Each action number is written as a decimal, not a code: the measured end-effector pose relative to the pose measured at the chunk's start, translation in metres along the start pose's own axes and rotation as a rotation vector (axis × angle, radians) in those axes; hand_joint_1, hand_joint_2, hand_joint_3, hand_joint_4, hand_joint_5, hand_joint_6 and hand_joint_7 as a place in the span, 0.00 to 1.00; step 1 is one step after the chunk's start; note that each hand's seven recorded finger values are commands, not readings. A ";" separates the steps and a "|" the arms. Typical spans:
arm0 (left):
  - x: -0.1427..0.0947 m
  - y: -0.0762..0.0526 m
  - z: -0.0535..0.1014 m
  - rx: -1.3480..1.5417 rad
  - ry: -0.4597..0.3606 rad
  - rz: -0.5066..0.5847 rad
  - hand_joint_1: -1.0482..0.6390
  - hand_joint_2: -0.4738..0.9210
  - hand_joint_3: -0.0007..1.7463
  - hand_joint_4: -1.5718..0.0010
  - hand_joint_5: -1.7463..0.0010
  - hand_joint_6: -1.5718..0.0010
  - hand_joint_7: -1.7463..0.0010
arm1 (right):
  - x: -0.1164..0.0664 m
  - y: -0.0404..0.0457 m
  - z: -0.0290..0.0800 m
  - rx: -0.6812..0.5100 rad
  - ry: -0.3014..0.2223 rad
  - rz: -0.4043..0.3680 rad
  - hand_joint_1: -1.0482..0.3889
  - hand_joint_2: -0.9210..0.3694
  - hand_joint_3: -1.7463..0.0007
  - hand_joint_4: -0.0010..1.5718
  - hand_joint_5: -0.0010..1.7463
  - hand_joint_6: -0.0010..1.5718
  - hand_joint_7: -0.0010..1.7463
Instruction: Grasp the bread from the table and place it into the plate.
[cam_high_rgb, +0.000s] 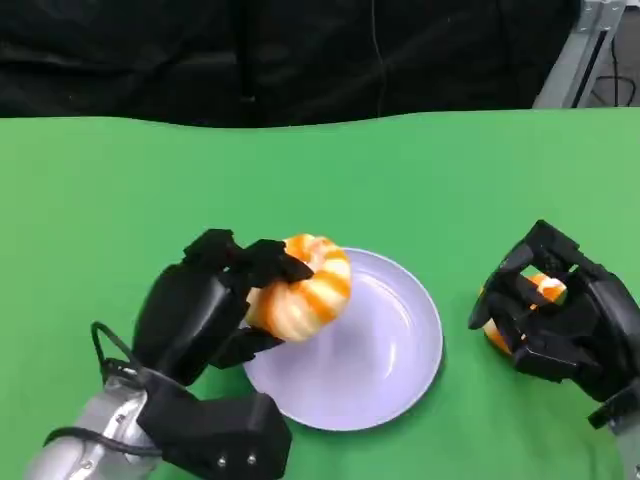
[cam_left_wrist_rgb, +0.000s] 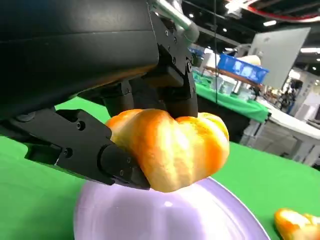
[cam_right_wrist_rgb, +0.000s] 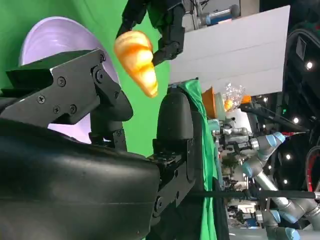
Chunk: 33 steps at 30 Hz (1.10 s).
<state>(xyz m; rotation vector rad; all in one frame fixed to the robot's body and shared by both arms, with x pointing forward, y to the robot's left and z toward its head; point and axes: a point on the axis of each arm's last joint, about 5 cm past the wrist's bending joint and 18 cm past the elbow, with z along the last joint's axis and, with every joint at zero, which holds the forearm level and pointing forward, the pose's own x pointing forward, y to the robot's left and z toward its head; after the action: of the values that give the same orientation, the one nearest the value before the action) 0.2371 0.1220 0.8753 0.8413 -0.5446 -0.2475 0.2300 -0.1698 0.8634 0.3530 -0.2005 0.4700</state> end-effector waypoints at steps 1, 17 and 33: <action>0.000 -0.001 0.000 -0.002 0.000 -0.008 0.57 1.00 0.06 0.70 0.13 0.59 0.36 | 0.000 0.0000 0.000 0.000 -0.001 0.000 0.81 0.20 0.35 0.29 1.00 0.23 0.92; 0.002 -0.018 0.004 -0.112 -0.044 -0.121 0.55 1.00 0.05 0.70 0.11 0.60 0.32 | 0.000 0.0000 0.000 0.000 -0.002 0.006 0.81 0.20 0.35 0.29 1.00 0.24 0.91; 0.008 -0.019 0.003 -0.073 -0.035 -0.186 0.43 1.00 0.05 0.59 0.81 0.51 0.98 | 0.000 0.0000 0.000 -0.002 -0.003 0.005 0.81 0.21 0.34 0.29 1.00 0.23 0.92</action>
<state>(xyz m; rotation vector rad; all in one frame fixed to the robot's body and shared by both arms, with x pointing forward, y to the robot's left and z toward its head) 0.2421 0.1040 0.8653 0.8185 -0.4874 -0.4509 0.2300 -0.1699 0.8634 0.3519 -0.2050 0.4742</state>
